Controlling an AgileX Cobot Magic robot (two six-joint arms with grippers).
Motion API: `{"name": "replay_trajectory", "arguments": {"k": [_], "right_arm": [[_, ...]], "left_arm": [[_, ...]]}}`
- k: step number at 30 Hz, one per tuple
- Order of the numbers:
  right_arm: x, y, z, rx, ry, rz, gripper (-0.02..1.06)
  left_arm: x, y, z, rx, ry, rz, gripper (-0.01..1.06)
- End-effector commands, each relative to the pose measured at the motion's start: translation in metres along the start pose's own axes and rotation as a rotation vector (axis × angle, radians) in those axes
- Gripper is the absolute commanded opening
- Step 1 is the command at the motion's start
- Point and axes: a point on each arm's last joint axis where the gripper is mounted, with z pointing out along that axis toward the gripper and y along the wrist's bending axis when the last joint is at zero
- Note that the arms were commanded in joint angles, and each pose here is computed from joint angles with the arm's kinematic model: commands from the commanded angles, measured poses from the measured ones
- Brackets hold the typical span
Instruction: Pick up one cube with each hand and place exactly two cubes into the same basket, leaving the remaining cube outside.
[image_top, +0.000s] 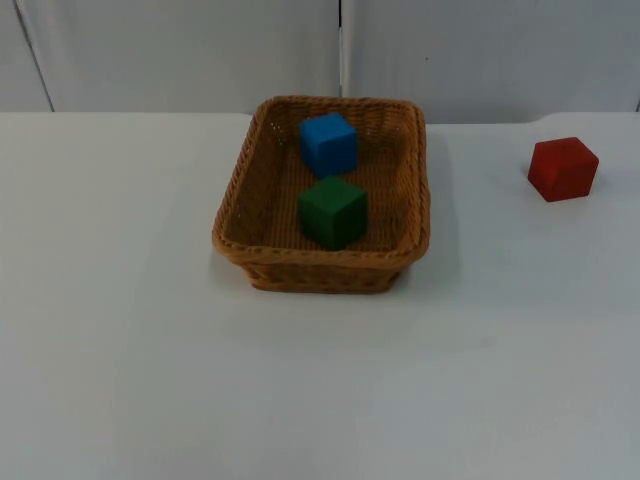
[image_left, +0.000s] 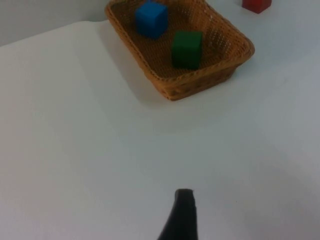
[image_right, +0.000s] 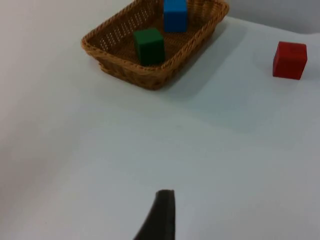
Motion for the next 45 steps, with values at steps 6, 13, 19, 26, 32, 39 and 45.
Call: {"name": "replay_trajectory", "arguments": {"k": [6, 13, 19, 26, 32, 39, 45], "right_arm": [[0.0015, 0.0004, 0.0013, -0.005, 0.002, -0.018, 0.77], [0.0015, 0.0004, 0.0013, -0.005, 0.002, -0.018, 0.77], [0.0015, 0.0002, 0.0013, -0.003, 0.002, -0.015, 0.78], [0.0015, 0.0002, 0.0013, -0.003, 0.002, -0.015, 1.05], [0.0015, 0.0, 0.0013, -0.001, 0.003, -0.016, 1.05], [0.0015, -0.0004, 0.0013, 0.003, 0.003, -0.007, 1.05], [0.0015, -0.0004, 0.0013, 0.003, 0.003, -0.007, 1.05]], "left_arm": [[0.0, -0.0005, 0.0005, 0.003, -0.01, 0.002, 0.71], [0.0, -0.0005, 0.0005, 0.003, -0.01, 0.002, 0.71], [0.0, 0.0, 0.0005, -0.002, -0.011, 0.004, 0.84], [0.0, 0.0007, 0.0005, -0.009, -0.011, -0.008, 1.05], [0.0, 0.0021, 0.0004, -0.025, -0.011, -0.023, 1.05], [0.0, 0.002, 0.0004, -0.024, -0.011, -0.023, 1.05], [0.0, 0.002, 0.0004, -0.024, -0.011, -0.021, 1.05]]}}
